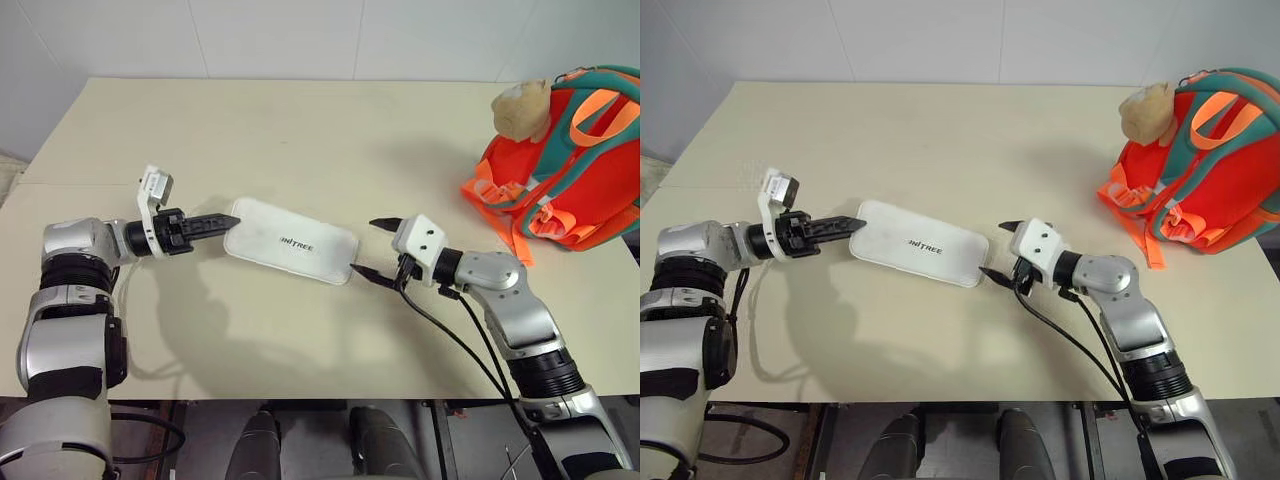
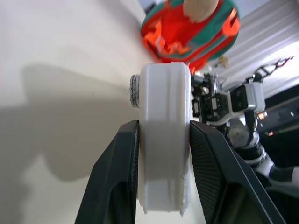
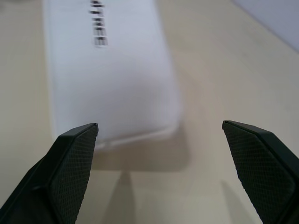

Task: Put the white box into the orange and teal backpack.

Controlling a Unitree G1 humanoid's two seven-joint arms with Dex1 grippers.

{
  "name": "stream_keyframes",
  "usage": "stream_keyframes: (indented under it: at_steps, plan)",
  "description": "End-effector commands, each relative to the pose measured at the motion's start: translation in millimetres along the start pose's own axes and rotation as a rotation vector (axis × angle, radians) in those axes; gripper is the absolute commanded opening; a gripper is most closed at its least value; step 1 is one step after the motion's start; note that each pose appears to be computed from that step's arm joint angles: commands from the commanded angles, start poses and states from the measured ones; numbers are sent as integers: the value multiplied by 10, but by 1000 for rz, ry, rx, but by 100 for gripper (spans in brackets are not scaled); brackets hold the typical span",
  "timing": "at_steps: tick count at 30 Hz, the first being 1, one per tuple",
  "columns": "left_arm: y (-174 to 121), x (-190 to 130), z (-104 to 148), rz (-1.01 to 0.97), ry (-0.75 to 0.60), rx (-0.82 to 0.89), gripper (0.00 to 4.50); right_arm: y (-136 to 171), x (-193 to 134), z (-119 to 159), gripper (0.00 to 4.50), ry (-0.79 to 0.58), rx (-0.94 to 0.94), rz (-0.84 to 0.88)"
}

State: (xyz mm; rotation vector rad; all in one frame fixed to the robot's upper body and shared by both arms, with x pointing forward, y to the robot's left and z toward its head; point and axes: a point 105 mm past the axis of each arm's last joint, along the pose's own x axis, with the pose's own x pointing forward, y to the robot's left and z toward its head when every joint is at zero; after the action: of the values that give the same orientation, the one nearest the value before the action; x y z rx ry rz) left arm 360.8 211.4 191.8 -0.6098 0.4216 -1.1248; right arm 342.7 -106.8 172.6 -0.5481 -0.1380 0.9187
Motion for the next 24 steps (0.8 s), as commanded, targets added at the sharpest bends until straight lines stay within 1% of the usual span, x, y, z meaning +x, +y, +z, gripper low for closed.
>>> stream_keyframes:
  at_steps: [1,5,9,12,14,21,24]
  plan:
    - [-108,-32,-23,-33,-16,-1,128,-64,-70,109,450,-39,-7,-41]
    - [-47,-8,-190,5,34,-24,128,-47,-41,84,450,-29,-9,-28]
    - [-44,1,-223,14,51,-18,128,-48,-26,64,450,-22,-12,-24]
    - [-36,10,-270,25,100,-10,128,77,-29,-119,450,65,-60,48]
    - [-40,18,-276,22,107,-9,128,124,-32,-163,450,78,-60,67]
    - [-39,57,-377,19,173,-8,128,165,83,-12,450,5,-39,58]
    - [-35,65,-401,17,188,-7,128,169,101,16,450,-5,-40,60]
